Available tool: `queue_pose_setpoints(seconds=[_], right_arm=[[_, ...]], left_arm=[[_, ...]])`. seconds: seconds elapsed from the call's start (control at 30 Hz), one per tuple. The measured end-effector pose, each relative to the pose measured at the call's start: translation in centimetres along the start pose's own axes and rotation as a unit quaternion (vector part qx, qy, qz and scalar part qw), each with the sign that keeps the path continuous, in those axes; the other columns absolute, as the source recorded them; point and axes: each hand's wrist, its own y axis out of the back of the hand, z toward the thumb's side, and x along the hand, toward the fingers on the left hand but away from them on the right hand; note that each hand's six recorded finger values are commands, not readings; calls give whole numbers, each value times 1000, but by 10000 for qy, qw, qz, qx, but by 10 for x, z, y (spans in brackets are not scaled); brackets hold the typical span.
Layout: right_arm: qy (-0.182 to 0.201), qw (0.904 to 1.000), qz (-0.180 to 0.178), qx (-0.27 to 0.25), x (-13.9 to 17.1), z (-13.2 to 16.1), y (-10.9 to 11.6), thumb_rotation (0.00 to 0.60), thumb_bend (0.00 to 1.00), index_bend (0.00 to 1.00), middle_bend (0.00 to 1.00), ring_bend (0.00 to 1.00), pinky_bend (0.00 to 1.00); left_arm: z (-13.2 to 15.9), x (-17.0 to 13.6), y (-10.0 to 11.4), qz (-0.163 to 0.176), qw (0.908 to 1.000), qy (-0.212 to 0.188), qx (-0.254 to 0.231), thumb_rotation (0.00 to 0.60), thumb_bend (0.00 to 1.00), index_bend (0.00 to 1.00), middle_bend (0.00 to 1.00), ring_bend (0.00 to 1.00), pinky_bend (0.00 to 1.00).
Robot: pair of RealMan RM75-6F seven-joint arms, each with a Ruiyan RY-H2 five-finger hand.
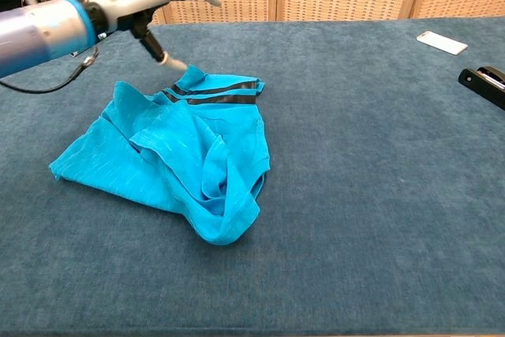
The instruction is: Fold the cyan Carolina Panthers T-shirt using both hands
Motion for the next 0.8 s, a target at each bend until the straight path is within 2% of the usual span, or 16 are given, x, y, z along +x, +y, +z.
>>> queue_pose_setpoints(seconds=[0.23, 0.47, 0.6, 0.8], right_arm=[[0, 10000, -9, -11, 0, 0, 1, 600, 0, 0, 0, 0, 0], [-6, 10000, -24, -29, 1, 0, 3, 600, 0, 0, 0, 0, 0], [-6, 10000, -19, -29, 1, 0, 2, 600, 0, 0, 0, 0, 0], [-15, 10000, -9, -24, 1, -1, 2, 600, 0, 0, 0, 0, 0]], left_arm=[[7, -54, -17, -564, 9977, -353, 96, 600, 183, 103, 0, 0, 0], [13, -110, -39, -1173, 9917, -488, 182, 600, 199, 140, 0, 0, 0], [10, -126, -50, -1291, 9903, -447, 238, 600, 212, 158, 0, 0, 0], [3, -126, -57, -1184, 9915, -421, 326, 600, 225, 186, 0, 0, 0]])
